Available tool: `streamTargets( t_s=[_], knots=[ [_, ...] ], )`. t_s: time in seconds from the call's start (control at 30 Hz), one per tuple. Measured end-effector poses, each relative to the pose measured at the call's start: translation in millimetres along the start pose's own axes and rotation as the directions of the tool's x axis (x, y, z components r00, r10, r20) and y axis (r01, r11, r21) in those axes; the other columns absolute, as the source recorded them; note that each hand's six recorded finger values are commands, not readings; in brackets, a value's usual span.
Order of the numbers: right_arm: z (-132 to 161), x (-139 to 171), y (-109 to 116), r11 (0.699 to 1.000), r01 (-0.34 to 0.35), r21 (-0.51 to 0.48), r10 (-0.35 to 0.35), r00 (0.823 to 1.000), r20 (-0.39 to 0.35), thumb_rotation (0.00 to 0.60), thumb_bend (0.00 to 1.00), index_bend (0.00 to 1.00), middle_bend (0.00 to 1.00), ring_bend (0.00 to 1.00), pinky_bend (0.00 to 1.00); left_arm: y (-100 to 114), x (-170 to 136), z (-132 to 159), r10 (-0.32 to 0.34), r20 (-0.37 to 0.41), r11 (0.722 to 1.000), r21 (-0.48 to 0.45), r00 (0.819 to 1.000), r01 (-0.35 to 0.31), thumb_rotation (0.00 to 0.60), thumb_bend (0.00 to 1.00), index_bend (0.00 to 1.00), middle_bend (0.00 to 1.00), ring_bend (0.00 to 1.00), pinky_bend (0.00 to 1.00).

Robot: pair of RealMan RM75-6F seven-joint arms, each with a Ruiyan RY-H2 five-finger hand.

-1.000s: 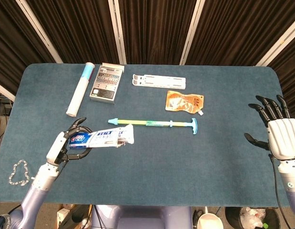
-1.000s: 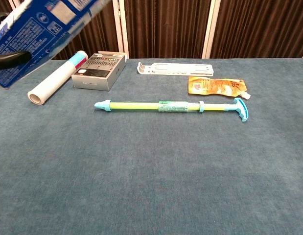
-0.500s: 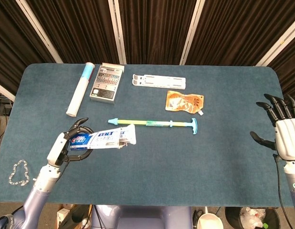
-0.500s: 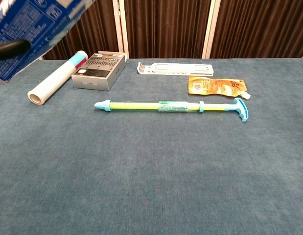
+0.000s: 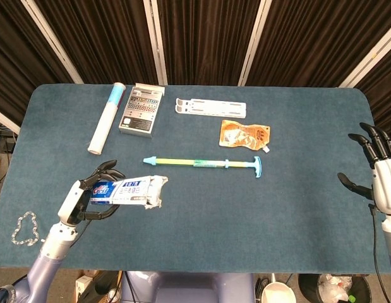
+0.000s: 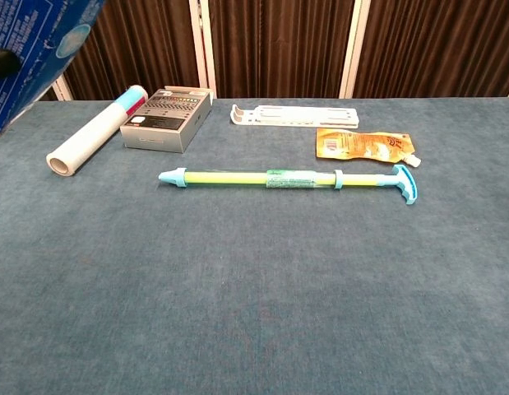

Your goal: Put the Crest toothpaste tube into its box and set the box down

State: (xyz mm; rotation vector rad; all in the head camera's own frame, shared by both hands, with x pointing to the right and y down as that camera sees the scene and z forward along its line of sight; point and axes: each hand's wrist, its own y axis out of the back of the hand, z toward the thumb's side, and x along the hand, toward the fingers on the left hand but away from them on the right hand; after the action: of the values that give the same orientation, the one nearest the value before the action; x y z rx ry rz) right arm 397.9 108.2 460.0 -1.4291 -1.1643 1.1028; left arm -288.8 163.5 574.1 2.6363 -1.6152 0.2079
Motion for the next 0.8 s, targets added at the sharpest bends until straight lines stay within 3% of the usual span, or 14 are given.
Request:
streamTargets(
  t_s=[0.17,0.27,0.47,0.8],
  knots=[
    [-2.0,0.7,1.8,1.000,0.006,0.005,-0.006,1.000,0.010,0.600,0.17,0.26,0.16,0.14,0.00,0.0,-0.4,-1.9,-0.001,0.000,0.999,-0.034,1.000,0.001,0.600,0.30,0.37,0.29,0.09,0.10],
    [-3.0,1.8,4.1,1.000,0.011,0.006,-0.011,1.000,0.015,0.600,0.16,0.26,0.16,0.14,0.00,0.2,-0.5,-3.6,-0.003,0.002,0.999,-0.052,1.000,0.003,0.600,0.30,0.38,0.35,0.10,0.11],
    [-4.3,3.8,6.2,1.000,0.011,-0.003,-0.011,1.000,0.021,0.600,0.17,0.26,0.16,0.14,0.00,0.7,-0.5,-8.3,0.010,-0.003,0.999,-0.045,1.000,-0.010,0.600,0.45,0.52,0.51,0.17,0.17],
    [-10.9,7.5,6.5,1.000,0.006,-0.018,-0.005,0.999,0.036,0.600,0.17,0.26,0.16,0.14,0.00,0.4,2.2,-12.0,0.032,-0.021,0.985,0.169,0.999,-0.028,0.600,0.43,0.50,0.46,0.17,0.18]
  ],
)
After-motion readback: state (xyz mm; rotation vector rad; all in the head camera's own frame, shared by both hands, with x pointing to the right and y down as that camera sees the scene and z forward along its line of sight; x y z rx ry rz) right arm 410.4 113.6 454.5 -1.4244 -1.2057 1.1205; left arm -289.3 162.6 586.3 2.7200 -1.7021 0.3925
